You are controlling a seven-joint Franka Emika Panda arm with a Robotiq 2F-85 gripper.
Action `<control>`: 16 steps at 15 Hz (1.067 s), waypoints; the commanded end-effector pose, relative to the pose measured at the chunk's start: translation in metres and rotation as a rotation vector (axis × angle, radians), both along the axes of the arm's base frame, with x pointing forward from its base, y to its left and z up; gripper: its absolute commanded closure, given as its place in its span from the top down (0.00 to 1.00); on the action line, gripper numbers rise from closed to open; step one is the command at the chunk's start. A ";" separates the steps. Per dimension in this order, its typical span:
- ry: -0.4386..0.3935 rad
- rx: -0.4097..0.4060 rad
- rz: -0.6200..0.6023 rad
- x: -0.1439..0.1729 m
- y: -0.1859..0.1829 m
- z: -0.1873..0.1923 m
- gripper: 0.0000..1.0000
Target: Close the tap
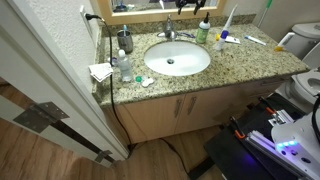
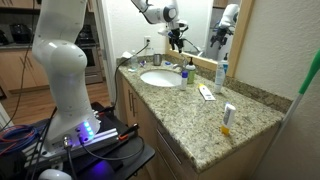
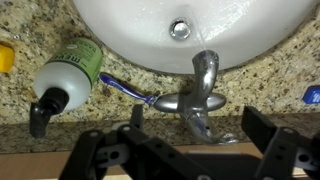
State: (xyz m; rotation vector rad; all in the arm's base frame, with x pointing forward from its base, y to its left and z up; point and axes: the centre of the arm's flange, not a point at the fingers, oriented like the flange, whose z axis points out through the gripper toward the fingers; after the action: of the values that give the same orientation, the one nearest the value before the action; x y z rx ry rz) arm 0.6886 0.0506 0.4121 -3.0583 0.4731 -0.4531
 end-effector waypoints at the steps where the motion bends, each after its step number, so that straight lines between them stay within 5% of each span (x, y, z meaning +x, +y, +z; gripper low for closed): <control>1: -0.036 -0.020 -0.026 0.034 0.009 -0.011 1.00; 12: -0.095 -0.094 -0.058 0.078 0.035 -0.019 1.00; 16: -0.092 -0.062 -0.045 0.060 0.031 -0.018 1.00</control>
State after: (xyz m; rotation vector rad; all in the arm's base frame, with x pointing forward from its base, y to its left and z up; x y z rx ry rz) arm 0.7486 0.0820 0.3945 -3.0744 0.5348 -0.6180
